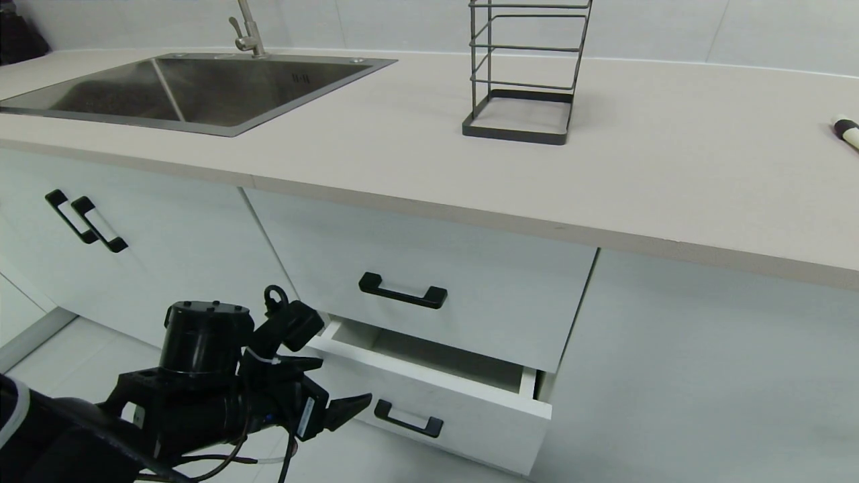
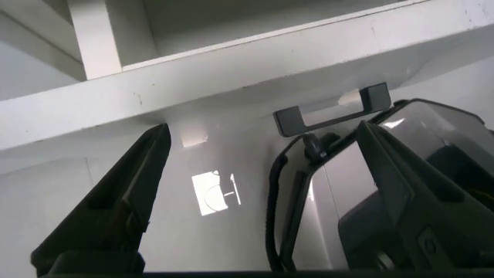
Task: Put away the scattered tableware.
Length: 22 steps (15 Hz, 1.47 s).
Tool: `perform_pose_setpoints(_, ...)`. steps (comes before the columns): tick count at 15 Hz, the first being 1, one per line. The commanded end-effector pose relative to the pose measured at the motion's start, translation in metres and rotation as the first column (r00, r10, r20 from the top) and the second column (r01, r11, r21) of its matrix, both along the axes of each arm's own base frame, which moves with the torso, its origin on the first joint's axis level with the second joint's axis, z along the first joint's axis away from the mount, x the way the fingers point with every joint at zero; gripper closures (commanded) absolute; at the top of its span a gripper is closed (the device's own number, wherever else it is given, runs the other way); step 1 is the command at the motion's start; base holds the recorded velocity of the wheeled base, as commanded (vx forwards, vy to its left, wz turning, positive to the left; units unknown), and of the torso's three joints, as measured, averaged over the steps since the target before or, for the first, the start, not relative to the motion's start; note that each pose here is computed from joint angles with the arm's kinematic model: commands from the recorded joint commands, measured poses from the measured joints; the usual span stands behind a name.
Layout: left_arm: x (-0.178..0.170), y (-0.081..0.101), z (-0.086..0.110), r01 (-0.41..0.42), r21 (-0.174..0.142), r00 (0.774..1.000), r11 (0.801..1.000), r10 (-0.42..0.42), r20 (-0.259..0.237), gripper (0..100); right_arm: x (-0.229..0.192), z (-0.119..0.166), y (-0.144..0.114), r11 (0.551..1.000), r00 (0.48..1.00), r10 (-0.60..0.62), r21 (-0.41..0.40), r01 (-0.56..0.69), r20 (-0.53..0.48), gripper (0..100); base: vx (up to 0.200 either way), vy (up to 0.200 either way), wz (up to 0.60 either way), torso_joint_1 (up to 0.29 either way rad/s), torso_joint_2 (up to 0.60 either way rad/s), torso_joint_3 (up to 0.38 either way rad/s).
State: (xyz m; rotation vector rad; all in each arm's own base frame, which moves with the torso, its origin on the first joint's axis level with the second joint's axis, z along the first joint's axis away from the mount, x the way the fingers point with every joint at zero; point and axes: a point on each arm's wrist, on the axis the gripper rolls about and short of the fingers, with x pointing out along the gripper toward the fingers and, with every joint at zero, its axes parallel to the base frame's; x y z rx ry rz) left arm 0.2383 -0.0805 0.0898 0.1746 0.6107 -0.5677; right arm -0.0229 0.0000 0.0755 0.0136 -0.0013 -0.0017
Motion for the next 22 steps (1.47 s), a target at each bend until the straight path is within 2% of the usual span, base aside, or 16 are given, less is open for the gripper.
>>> perform_pose_setpoints(1, 0.008, -0.002, 0.000, 0.000, -0.002, 1.000, 1.000, 0.000, 0.006, 0, 0.000, 0.000, 0.000, 1.000, 1.000, 0.000, 0.000, 0.000, -0.001, 0, 0.000, 0.000, 0.00, 0.000, 0.00, 0.000)
perform_pose_setpoints(7, 0.037, -0.011, 0.007, -0.003, -0.015, 0.998, 1.000, 0.004, 0.058, 0, 0.000, 0.000, 0.000, 1.000, 1.000, 0.000, 0.000, 0.000, -0.001, 0, 0.000, 0.000, 0.00, 0.000, 0.00, 0.000)
perform_pose_setpoints(12, 0.029, -0.009, 0.005, 0.001, -0.005, 0.999, 1.000, -0.001, 0.046, 0, 0.000, 0.000, 0.000, 1.000, 1.000, 0.000, 0.000, 0.000, -0.001, 0, 0.000, 0.000, 0.00, 0.000, 0.00, 0.000)
perform_pose_setpoints(16, -0.015, 0.005, 0.009, 0.004, -0.014, 0.997, 1.000, -0.003, 0.077, 0, 0.000, 0.000, 0.000, 1.000, 1.000, 0.000, 0.000, 0.000, -0.001, 0, 0.000, 0.000, 0.00, 0.000, 0.00, 0.000)
perform_pose_setpoints(19, -0.052, 0.017, 0.016, 0.002, -0.035, 0.992, 0.999, 0.003, 0.127, 0, 0.000, 0.000, 0.000, 1.000, 1.000, 0.000, 0.000, 0.000, -0.001, 0, 0.000, 0.000, 0.00, 0.000, 0.00, 0.000)
perform_pose_setpoints(20, -0.072, 0.024, 0.021, -0.003, -0.048, 0.987, 0.999, 0.010, 0.163, 0, 0.000, 0.000, 0.000, 1.000, 1.000, 0.000, 0.000, 0.000, -0.001, 0, 0.000, 0.000, 0.00, 0.000, 0.00, 0.000)
perform_pose_setpoints(21, -0.099, 0.034, 0.029, -0.009, -0.071, 0.972, 0.997, 0.025, 0.234, 0, 0.000, 0.000, 0.000, 1.000, 1.000, 0.000, 0.000, 0.000, -0.001, 0, 0.000, 0.000, 0.00, 0.000, 0.00, 0.000)
perform_pose_setpoints(22, -0.118, 0.041, 0.030, -0.014, -0.085, 0.960, 0.996, 0.038, 0.278, 0, 0.000, 0.000, 0.000, 1.000, 1.000, 0.000, 0.000, 0.000, -0.001, 0, 0.000, 0.000, 0.00, 0.000, 0.00, 0.000)
